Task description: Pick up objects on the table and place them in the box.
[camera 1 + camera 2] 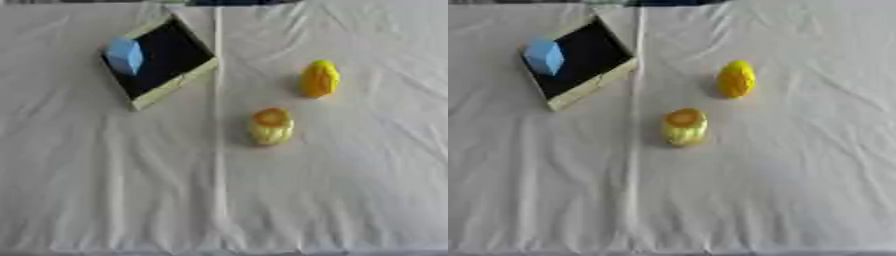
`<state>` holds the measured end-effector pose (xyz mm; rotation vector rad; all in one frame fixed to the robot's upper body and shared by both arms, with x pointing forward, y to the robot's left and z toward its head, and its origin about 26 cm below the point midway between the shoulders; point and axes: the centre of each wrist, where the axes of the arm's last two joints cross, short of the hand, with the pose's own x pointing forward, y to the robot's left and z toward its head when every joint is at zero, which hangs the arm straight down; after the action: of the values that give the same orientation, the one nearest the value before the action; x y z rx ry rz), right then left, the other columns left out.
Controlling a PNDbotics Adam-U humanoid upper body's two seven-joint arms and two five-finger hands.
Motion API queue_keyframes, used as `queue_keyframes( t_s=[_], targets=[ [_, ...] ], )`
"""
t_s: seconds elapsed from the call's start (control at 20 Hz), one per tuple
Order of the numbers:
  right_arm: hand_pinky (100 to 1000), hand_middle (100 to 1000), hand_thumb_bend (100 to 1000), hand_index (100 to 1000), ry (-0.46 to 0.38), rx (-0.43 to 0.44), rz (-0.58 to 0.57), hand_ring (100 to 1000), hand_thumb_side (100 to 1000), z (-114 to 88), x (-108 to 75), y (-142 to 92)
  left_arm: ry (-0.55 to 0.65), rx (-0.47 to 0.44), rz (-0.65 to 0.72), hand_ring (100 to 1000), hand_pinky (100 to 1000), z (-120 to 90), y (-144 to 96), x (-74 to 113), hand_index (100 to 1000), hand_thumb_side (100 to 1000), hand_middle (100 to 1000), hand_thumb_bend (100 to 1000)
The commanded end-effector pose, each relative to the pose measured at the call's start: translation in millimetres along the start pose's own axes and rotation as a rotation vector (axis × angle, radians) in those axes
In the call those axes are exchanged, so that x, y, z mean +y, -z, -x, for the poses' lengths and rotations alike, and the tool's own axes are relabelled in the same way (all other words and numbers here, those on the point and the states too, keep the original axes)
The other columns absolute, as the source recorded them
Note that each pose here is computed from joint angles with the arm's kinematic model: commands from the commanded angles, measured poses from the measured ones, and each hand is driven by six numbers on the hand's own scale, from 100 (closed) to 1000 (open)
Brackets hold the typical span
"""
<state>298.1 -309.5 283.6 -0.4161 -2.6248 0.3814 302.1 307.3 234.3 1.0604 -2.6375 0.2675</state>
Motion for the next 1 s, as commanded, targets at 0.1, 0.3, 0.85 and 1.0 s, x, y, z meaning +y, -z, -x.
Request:
queue_keyframes(
  t_s=[0.1, 0.3, 0.85, 1.0],
  targets=[
    [901, 687, 100, 816, -0.024, -0.038, -0.033, 796, 551, -8.3, -4.1, 8.7, -0.008, -0.03, -0.001, 774, 804, -4.8, 6.6, 2.2, 893, 402, 709, 205],
    [902, 689, 100, 818, -0.021, -0.033, -0.041, 799, 549, -8.1, -3.1, 8.3, -0.008, -0.028, 0.0, 774, 804, -4.7, 6.2, 2.2, 893, 402, 709, 204],
    [900, 787, 100, 880, -0.287, -0.074, -0.429, 866, 344, -19.3, 6.9, 24.5, -0.021, -0.026, 0.018, 774, 804, -5.7, 5.3, 0.4, 893, 405, 709, 200],
    [898, 800, 100, 889, -0.426, -0.113, -0.628, 873, 327, -25.8, 12.2, 32.6, -0.026, -0.025, 0.025, 774, 804, -6.1, 5.0, -0.3, 893, 405, 709, 200]
  ],
)
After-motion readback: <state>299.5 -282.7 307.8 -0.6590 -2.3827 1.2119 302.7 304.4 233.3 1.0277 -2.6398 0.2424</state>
